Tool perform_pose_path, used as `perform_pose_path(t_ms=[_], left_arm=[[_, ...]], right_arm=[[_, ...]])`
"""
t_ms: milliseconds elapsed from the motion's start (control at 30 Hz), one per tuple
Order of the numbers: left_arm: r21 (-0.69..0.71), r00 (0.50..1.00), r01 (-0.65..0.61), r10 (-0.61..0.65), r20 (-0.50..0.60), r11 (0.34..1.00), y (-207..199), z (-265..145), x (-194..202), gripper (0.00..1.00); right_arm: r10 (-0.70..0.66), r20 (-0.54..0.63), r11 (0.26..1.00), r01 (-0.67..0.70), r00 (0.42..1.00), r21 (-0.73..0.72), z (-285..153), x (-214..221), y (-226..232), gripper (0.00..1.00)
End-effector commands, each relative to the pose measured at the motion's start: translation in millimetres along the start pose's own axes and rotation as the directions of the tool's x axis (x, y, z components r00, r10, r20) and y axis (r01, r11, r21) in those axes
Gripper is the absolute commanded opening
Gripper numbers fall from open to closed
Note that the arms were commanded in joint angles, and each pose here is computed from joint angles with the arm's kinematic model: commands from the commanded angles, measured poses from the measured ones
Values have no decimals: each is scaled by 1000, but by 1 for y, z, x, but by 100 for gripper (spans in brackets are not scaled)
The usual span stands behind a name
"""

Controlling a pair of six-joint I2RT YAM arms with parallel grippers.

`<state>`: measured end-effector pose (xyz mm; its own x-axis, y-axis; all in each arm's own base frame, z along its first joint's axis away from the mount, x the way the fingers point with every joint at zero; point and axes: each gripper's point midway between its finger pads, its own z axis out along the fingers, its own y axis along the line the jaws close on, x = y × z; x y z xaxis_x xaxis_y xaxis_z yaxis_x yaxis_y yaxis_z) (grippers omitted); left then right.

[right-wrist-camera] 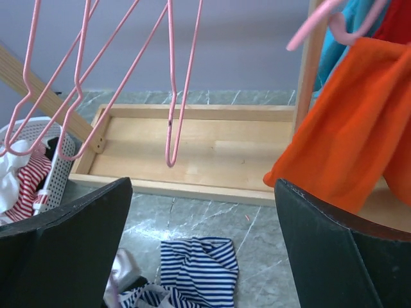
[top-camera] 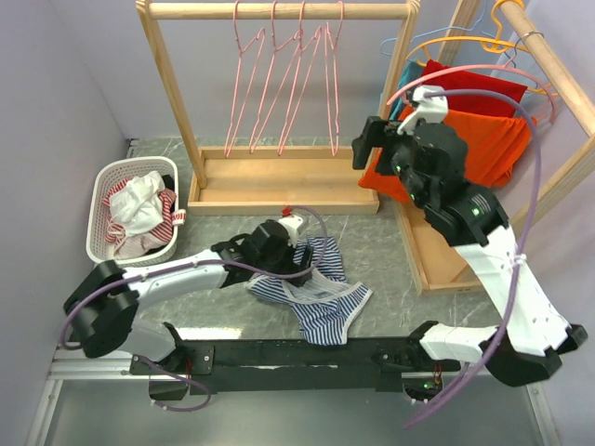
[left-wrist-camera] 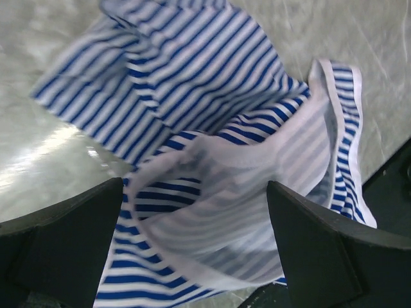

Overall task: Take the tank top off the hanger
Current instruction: Pick up the tank top from the center of the board.

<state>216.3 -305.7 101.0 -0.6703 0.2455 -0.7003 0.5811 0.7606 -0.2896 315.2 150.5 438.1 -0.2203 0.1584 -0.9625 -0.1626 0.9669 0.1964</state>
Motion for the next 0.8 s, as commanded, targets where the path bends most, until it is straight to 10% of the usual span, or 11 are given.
perform_pose_path(t_ms=[0,433,767], left_arm=[[125,999,-26,32,-42,992,-36,9,1,99],[184,970,26,20,-244,983,-55,50,42,100],[76,951,34,-9,-310,997,-32,67,70,1]], right_arm=[[37,28,999,-36,999,-16,-15,-2,-3,100],[61,23,998,-61,998,-30,-32,6,-9,100],[77,31,997,-77,997,-7,-43,10,-19,100]])
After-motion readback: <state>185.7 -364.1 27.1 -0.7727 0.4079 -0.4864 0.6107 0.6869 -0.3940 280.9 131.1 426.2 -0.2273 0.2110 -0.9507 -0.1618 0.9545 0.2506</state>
